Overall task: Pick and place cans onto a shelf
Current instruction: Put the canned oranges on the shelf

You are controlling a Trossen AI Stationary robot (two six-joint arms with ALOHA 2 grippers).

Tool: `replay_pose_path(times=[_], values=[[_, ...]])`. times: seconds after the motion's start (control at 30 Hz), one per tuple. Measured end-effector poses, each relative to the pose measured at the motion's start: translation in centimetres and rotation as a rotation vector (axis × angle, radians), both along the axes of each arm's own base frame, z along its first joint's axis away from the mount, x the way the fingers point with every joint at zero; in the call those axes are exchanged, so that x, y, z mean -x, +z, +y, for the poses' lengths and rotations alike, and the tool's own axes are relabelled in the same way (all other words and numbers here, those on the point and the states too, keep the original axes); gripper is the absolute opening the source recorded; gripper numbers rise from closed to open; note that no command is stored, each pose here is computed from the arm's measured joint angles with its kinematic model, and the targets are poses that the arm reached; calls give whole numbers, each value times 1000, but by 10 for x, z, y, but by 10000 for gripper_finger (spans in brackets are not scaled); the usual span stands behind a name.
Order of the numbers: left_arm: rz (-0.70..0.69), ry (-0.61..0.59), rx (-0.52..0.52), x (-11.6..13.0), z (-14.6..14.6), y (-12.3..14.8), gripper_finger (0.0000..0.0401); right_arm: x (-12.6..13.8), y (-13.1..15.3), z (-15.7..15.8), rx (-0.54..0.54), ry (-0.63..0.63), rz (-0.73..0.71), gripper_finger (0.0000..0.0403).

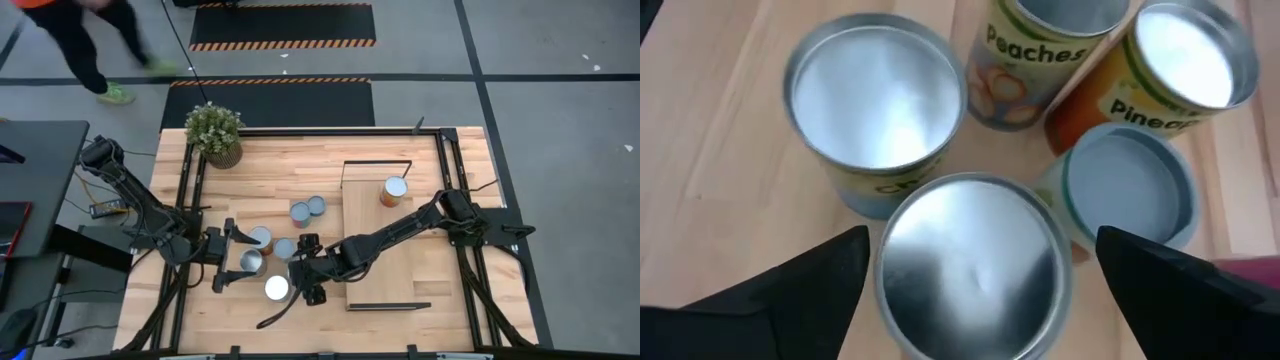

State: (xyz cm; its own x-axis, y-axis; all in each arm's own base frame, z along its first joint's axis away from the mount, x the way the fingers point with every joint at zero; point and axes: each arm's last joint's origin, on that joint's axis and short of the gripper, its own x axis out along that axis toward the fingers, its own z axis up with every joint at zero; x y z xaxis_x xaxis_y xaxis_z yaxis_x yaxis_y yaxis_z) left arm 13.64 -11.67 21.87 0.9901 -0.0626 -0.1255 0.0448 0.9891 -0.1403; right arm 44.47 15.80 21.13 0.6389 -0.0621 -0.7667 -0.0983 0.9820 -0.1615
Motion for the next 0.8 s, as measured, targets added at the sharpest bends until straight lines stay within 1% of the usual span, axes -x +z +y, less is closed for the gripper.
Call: replay_pose_path(times=[0.17, 0.33, 0.5, 0.63, 0.73, 0.8], values=[[1, 0, -1, 0, 0, 0, 385, 0, -5, -3, -13, -9, 32, 396], [6, 3, 16, 0, 0, -1, 385, 1, -12, -8, -29, -46, 53, 393], [6, 3, 15, 0, 0, -1, 385, 3, -23, -8, -36, -41, 49, 393], [6, 5, 13, 0, 0, -1, 385, -1, -25, -12, -50, -47, 8, 392], [7, 5, 14, 0, 0, -1, 385, -1, -31, -16, -51, -54, 5, 382], [7, 5, 13, 0, 0, -1, 385, -1, -34, -19, -52, -62, 5, 366]])
